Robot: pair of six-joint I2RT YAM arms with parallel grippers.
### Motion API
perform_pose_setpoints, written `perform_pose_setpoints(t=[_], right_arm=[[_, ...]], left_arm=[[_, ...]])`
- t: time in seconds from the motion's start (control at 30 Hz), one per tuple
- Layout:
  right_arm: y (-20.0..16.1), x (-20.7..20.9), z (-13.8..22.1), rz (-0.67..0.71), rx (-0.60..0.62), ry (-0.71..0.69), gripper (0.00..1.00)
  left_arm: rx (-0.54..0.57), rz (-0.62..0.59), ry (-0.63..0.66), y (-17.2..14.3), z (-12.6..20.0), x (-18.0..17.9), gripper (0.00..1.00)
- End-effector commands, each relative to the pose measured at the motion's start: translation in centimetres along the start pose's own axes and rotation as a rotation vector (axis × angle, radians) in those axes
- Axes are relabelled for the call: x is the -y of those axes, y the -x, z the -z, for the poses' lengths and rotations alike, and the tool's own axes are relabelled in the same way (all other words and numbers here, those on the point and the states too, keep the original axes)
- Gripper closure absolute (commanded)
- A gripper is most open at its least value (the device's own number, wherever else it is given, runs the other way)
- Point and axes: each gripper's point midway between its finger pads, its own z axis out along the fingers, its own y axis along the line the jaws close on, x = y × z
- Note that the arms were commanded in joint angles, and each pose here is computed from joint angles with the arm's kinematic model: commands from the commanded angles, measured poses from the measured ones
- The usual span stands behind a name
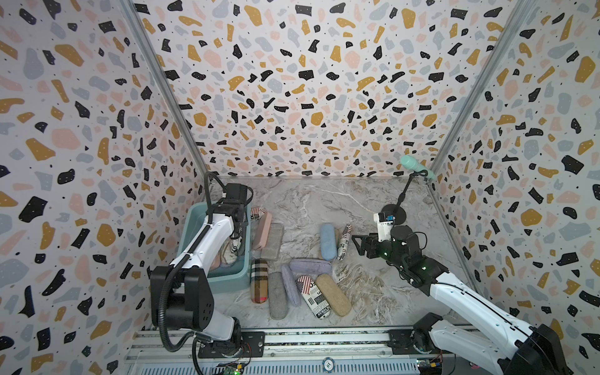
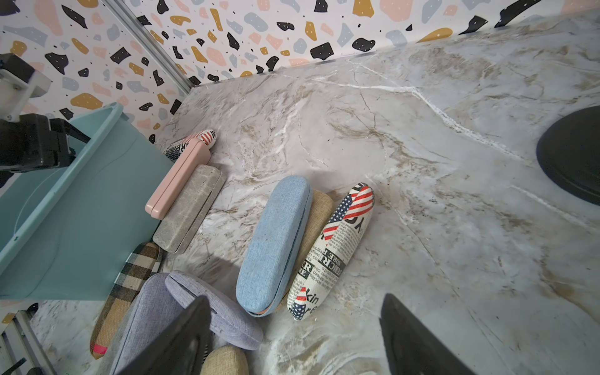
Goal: Put the glasses cases into the storage boxes
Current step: Place the glasses case in the storage box, then pick up the glasses case at the center of the board.
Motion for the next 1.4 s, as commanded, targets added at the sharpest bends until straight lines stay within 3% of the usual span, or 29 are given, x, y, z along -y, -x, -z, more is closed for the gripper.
perform_pose_setpoints(t=[0.0,0.13,0.3,0.5,0.73,0.97,1.2,1.37], right_arm=[[0.4,0.1,0.5,-0.012,0.009,-0.009,0.16],[-0.2,0.4,0.3,-0.015,-0.011,-0.018,0.17],[-1.3,1.4,-0.4,-0.047,-0.046,-0.062,0.17],[-2.9,2.5,-1.6,-0.081,-0.118,-0.114,0.19],[-4.1,2.5,-3.5,-0.131,-0.191,-0.110,0.16],[-4.5,2.8,-5.7,-0.184,-0.226,-0.122,0.15],[-5.7,2.7,-8.4,-0.243,-0.276,-0.113,0.24],[-6.4,2.6,-9.3,-0.247,-0.310,-0.118,0.26]], left_arm=[[0.122,0.059,-0.155,3.7,4.0,1.6,0.40],[0.308,0.139,-0.375,7.8,10.0,3.6,0.41],[0.660,0.289,-0.726,12.4,19.0,5.4,0.44],[0.814,0.395,-0.998,15.1,23.4,6.9,0.37],[0.673,0.378,-1.135,15.7,20.7,11.1,0.24],[0.578,0.362,-1.185,12.4,18.2,14.0,0.23],[0.527,0.362,-1.171,10.5,17.1,15.0,0.24],[0.511,0.334,-1.180,10.1,17.3,15.7,0.24]])
